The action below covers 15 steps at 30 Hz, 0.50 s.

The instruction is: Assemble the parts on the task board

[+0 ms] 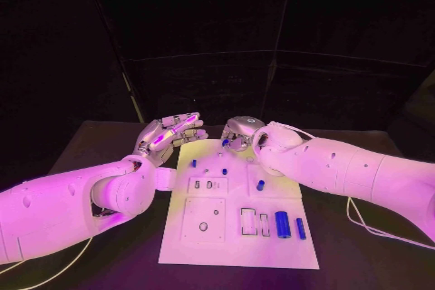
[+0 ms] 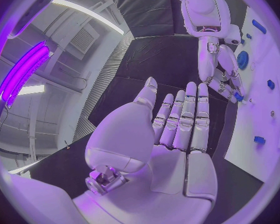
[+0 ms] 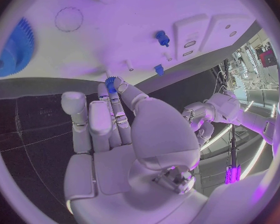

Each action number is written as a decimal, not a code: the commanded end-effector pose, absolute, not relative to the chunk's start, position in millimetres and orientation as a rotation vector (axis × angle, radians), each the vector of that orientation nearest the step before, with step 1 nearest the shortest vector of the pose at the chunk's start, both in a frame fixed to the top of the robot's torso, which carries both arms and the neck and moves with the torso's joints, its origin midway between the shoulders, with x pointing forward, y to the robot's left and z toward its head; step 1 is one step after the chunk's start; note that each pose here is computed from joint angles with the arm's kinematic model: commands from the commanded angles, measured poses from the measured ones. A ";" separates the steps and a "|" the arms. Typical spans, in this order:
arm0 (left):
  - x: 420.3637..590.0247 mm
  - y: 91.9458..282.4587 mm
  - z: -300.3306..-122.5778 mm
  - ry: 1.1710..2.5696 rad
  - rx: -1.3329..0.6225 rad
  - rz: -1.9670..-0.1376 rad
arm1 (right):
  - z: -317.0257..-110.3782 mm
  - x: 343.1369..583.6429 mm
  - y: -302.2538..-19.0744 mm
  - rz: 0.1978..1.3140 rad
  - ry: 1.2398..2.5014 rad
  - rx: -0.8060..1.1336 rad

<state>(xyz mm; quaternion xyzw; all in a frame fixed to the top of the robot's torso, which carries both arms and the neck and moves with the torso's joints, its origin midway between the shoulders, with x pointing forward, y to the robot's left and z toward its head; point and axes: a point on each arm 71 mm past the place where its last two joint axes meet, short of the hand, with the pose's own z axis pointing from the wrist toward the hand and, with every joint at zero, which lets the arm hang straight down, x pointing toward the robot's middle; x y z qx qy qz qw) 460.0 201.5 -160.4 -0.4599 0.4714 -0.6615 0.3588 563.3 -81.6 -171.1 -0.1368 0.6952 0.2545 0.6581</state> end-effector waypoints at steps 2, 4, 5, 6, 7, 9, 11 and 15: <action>459.6 199.6 -158.4 1.217 -1.180 -1.727 | -170.9 564.7 -80.3 0.565 1.588 -0.318; 459.6 199.5 -158.4 1.217 -1.180 -1.727 | -170.9 565.4 -80.0 0.562 1.589 -0.316; 459.6 199.4 -158.3 1.217 -1.180 -1.727 | -170.9 565.9 -80.0 0.559 1.588 -0.314; 459.6 199.3 -158.3 1.217 -1.180 -1.728 | -170.9 566.4 -79.9 0.556 1.588 -0.312; 459.6 199.2 -158.3 1.217 -1.180 -1.728 | -171.0 566.7 -79.9 0.554 1.588 -0.310; 459.6 199.0 -158.3 1.218 -1.180 -1.728 | -171.1 567.8 -79.7 0.548 1.589 -0.306; 459.6 198.8 -158.2 1.218 -1.180 -1.729 | -171.4 568.8 -79.2 0.543 1.592 -0.305; 459.3 197.6 -157.9 1.220 -1.179 -1.733 | -172.0 570.4 -77.4 0.538 1.596 -0.306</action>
